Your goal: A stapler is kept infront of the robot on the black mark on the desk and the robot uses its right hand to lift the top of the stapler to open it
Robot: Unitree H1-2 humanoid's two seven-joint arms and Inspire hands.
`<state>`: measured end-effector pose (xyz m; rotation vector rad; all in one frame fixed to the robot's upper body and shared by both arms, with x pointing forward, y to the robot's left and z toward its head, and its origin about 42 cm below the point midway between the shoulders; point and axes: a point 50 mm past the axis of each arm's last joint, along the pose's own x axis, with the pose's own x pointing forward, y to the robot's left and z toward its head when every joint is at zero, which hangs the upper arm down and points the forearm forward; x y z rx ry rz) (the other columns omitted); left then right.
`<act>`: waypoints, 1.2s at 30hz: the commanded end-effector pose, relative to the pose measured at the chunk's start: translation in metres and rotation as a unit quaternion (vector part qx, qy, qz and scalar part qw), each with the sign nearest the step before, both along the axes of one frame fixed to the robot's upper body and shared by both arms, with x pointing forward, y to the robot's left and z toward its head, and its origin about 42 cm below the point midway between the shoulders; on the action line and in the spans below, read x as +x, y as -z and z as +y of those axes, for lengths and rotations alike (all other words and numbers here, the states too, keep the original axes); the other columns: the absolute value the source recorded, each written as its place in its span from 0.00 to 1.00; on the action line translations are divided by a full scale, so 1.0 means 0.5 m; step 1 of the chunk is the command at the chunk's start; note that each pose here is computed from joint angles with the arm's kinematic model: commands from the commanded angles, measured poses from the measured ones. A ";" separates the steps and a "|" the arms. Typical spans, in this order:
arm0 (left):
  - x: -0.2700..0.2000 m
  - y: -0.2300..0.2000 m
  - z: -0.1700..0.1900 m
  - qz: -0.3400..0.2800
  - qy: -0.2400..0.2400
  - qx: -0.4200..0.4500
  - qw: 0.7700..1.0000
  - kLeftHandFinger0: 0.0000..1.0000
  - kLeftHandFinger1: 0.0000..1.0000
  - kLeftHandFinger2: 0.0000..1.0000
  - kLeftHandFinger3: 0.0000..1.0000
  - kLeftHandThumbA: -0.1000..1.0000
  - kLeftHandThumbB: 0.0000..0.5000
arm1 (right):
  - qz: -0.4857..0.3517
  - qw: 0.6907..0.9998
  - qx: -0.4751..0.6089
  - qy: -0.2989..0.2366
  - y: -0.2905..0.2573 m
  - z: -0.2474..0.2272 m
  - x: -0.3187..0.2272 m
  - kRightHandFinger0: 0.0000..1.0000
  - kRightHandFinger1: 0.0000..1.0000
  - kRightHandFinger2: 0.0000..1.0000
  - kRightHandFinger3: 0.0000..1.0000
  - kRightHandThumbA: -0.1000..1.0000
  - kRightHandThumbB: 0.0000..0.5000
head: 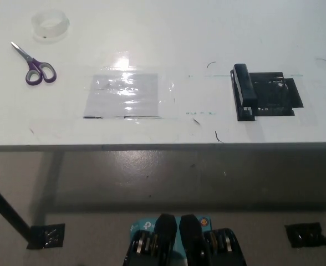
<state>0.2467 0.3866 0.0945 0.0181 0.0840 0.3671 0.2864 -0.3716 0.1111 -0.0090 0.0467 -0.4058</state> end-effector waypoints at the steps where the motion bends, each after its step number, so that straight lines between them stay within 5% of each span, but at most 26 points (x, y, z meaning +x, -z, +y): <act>1: -0.001 -0.027 0.011 -0.020 -0.003 0.012 1.000 0.00 0.00 0.00 0.08 0.00 0.94 | -0.024 0.999 0.034 -0.009 -0.050 0.023 0.009 0.00 0.00 0.00 0.00 0.34 0.90; 2: -0.001 -0.027 0.010 -0.022 -0.004 0.005 1.000 0.00 0.00 0.00 0.06 0.00 0.94 | -0.030 0.999 0.038 -0.025 -0.069 0.045 0.013 0.00 0.00 0.00 0.00 0.30 1.00; 8: -0.010 -0.023 0.013 -0.021 -0.006 0.007 1.000 0.00 0.00 0.00 0.05 0.00 0.92 | -0.046 0.995 0.043 -0.079 -0.122 0.102 0.039 0.00 0.00 0.00 0.00 0.21 1.00; 10: -0.012 -0.023 0.013 -0.020 -0.006 0.009 1.000 0.00 0.00 0.00 0.04 0.00 0.90 | -0.052 0.990 0.040 -0.124 -0.154 0.128 0.066 0.00 0.00 0.00 0.00 0.33 1.00; 14: -0.013 -0.025 0.017 -0.018 -0.008 0.002 1.000 0.00 0.00 0.00 0.06 0.00 0.91 | -0.073 0.981 0.035 -0.178 -0.195 0.162 0.100 0.00 0.00 0.00 0.00 0.36 1.00; 23: -0.014 -0.017 0.012 -0.013 -0.008 0.009 1.000 0.00 0.00 0.00 0.05 0.00 0.97 | -0.094 0.967 0.075 -0.226 -0.272 0.245 0.187 0.00 0.00 0.00 0.00 0.23 1.00; 29: -0.018 -0.014 0.011 -0.011 -0.010 0.003 1.000 0.00 0.00 0.00 0.06 0.00 0.94 | -0.088 0.957 0.120 -0.249 -0.263 0.297 0.204 0.00 0.00 0.00 0.06 0.29 0.99; 30: -0.018 -0.013 0.011 -0.009 -0.010 0.003 1.000 0.00 0.00 0.00 0.06 0.00 0.96 | -0.086 0.955 0.131 -0.251 -0.259 0.303 0.205 0.00 0.00 0.01 0.12 0.32 0.95; 32: -0.019 -0.012 0.011 -0.009 -0.006 0.008 1.000 0.00 0.00 0.00 0.05 0.00 0.95 | -0.078 0.950 0.164 -0.254 -0.247 0.322 0.209 0.00 0.00 0.01 0.24 0.37 0.64; 34: -0.019 -0.012 0.011 -0.006 -0.014 -0.007 1.000 0.00 0.00 0.00 0.04 0.00 0.98 | -0.074 0.947 0.190 -0.247 -0.242 0.331 0.210 0.00 0.00 0.02 0.27 0.37 0.53; 36: -0.020 -0.013 0.010 -0.009 -0.013 -0.005 1.000 0.00 0.00 0.00 0.02 0.00 0.96 | -0.064 0.943 0.229 -0.234 -0.229 0.346 0.210 0.00 0.01 0.10 0.38 0.48 0.24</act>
